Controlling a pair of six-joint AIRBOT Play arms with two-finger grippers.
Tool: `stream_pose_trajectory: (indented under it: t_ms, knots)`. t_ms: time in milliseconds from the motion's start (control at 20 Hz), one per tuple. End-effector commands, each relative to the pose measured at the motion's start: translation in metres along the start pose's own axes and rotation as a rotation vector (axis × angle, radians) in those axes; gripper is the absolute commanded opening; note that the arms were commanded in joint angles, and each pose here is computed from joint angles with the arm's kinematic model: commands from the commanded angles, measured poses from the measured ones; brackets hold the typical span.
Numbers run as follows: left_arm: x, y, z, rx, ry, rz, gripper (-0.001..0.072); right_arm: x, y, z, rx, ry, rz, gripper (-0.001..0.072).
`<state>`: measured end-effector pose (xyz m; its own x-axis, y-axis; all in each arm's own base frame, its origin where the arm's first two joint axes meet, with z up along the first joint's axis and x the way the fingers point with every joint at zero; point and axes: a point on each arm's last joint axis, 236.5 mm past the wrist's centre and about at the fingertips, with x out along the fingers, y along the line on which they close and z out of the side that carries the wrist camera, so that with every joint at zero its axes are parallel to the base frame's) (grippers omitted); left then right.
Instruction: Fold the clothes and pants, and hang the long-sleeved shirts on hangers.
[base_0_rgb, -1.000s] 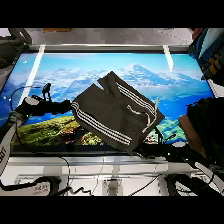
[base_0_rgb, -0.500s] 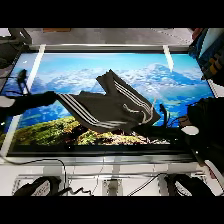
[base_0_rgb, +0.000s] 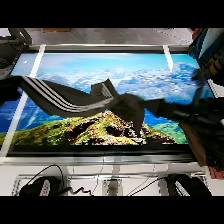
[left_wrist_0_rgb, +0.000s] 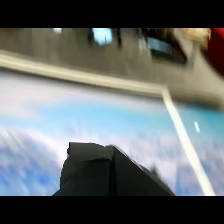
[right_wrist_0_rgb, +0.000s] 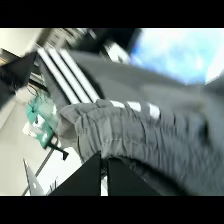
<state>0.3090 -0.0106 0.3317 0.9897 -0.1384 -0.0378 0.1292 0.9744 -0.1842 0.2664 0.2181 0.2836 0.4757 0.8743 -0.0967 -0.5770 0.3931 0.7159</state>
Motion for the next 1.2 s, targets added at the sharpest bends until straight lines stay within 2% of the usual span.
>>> stream_pose_trajectory:
  t_ms: [0, 200, 300, 400, 500, 650, 900, 1150]
  knots:
    - [-0.089, -0.022, 0.094, 0.081, -0.404, 0.059, 0.0006, -0.024, 0.084, 0.046, -0.179, -0.092, 0.084, 0.0017]
    - [-0.172, -0.034, 0.151, 0.106, -0.730, 0.114, 0.0005, -0.051, 0.174, 0.075, -0.369, -0.197, 0.183, 0.0017]
    - [-0.163, -0.029, 0.150, 0.098, -0.712, 0.119, 0.0004, -0.053, 0.169, 0.090, -0.443, -0.249, 0.100, 0.0016]
    - [-0.109, -0.018, 0.120, 0.078, -0.530, 0.098, 0.0004, -0.043, 0.115, 0.102, -0.399, -0.237, -0.089, 0.0016]
    - [-0.035, -0.007, 0.057, -0.005, -0.232, 0.024, 0.0004, -0.023, 0.039, 0.100, -0.307, -0.154, -0.267, 0.0016]
    - [0.067, 0.001, -0.042, -0.156, 0.113, -0.084, 0.0004, 0.023, -0.069, 0.088, -0.154, -0.051, -0.396, 0.0017]
    - [0.170, -0.004, -0.141, -0.191, 0.308, -0.101, 0.0004, 0.077, -0.215, 0.090, -0.004, -0.075, -0.548, 0.0017]
    - [0.177, -0.008, -0.155, -0.201, 0.365, -0.128, 0.0004, 0.065, -0.292, 0.083, 0.015, -0.056, -0.681, 0.0017]
